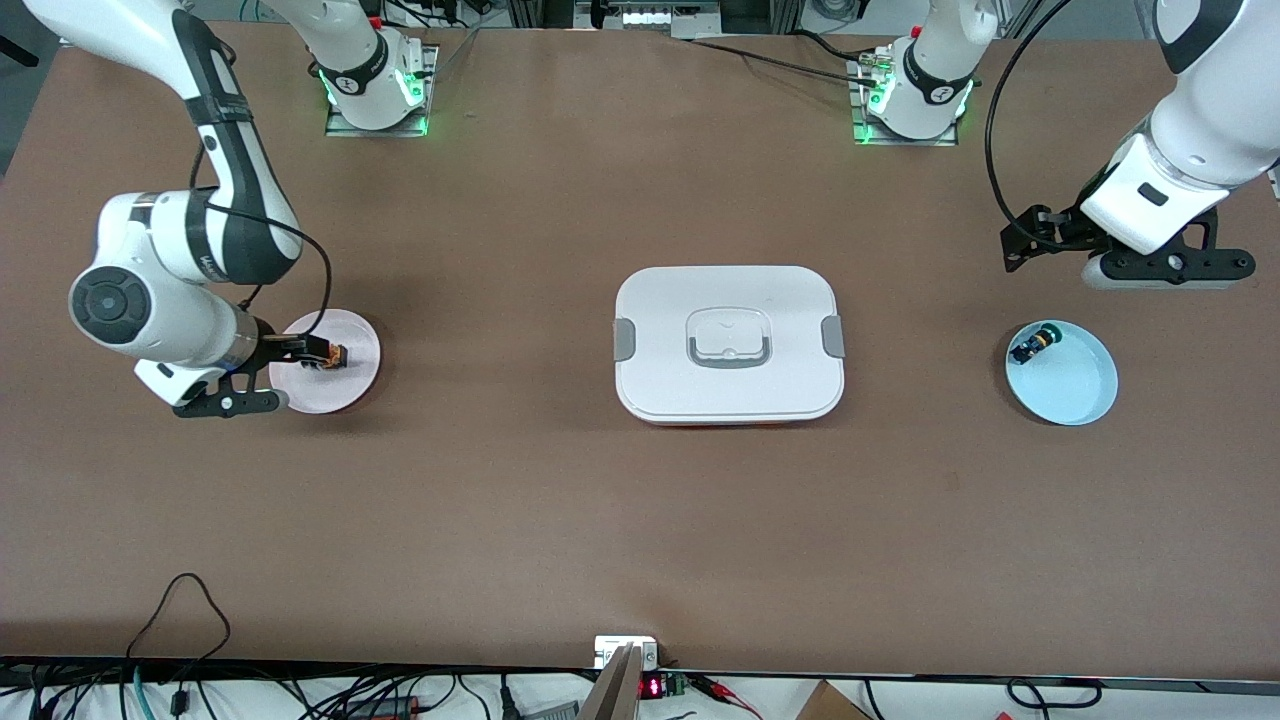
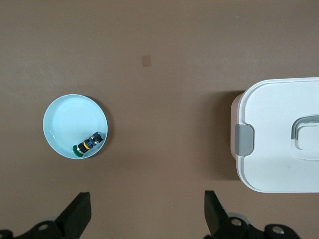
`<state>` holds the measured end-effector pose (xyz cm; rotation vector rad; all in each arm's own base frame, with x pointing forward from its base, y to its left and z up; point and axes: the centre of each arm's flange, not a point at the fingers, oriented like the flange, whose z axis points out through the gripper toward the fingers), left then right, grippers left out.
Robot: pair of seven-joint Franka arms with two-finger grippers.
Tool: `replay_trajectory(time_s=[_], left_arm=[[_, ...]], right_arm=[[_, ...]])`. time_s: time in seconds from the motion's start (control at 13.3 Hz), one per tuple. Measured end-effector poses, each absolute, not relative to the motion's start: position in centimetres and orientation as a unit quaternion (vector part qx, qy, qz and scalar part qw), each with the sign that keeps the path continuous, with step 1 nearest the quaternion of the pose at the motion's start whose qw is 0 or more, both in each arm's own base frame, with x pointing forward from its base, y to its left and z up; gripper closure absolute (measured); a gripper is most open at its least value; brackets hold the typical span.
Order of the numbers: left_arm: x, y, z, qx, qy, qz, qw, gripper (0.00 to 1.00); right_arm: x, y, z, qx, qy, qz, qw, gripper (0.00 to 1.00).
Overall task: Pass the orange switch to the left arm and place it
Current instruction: 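Lower the right gripper onto the orange switch on the white plate, then close the right gripper on the orange switch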
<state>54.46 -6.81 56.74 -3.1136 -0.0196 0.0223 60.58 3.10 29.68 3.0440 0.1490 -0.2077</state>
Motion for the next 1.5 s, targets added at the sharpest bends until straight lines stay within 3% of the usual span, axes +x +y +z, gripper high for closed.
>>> replay_trajectory(time_s=[0.45,1.5], left_arm=[[54.5,-6.8,56.7,-1.000,-0.006,0.007,0.014,0.00],[54.5,-6.8,56.7,-1.000,-0.006,0.007,0.014,0.00]], right_arm=[[57.9,1.3,22.5,0.996,0.043,-0.071,0.040,0.00],[56.1,0.5,18.0,0.995,0.063,-0.068,0.036,0.03]])
